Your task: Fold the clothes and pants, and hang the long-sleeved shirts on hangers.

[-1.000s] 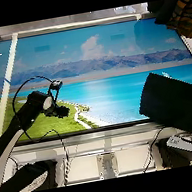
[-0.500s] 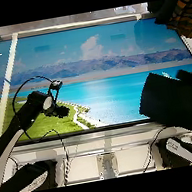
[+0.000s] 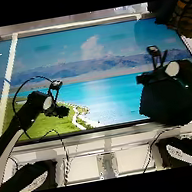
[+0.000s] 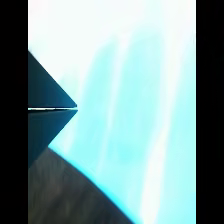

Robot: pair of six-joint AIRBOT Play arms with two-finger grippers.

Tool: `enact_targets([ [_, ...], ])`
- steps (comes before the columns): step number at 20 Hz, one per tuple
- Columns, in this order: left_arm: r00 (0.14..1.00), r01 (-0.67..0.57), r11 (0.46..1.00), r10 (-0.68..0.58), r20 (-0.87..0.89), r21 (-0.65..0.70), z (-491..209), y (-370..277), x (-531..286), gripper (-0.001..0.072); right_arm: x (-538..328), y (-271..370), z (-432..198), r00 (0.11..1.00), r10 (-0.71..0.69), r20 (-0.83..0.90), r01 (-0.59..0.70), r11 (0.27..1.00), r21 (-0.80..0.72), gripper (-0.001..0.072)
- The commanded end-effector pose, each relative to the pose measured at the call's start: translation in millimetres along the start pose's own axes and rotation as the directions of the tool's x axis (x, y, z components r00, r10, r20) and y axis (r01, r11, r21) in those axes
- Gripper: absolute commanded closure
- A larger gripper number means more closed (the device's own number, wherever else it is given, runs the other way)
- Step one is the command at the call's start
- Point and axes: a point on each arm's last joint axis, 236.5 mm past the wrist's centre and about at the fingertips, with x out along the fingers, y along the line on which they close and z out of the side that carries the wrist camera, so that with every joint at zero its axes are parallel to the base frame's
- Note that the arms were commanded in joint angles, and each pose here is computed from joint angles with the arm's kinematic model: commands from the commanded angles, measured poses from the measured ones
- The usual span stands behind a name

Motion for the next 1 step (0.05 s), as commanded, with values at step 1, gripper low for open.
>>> enact_targets([
  [1, 1.000, -0.001, 1.000, 0.001, -0.001, 0.000, 0.0, 0.3, 0.2, 0.0353, 8.0, 33.5, -7.7, 0.999, 0.041, -0.030, -0.043, 0.997, -0.060, 0.0680],
])
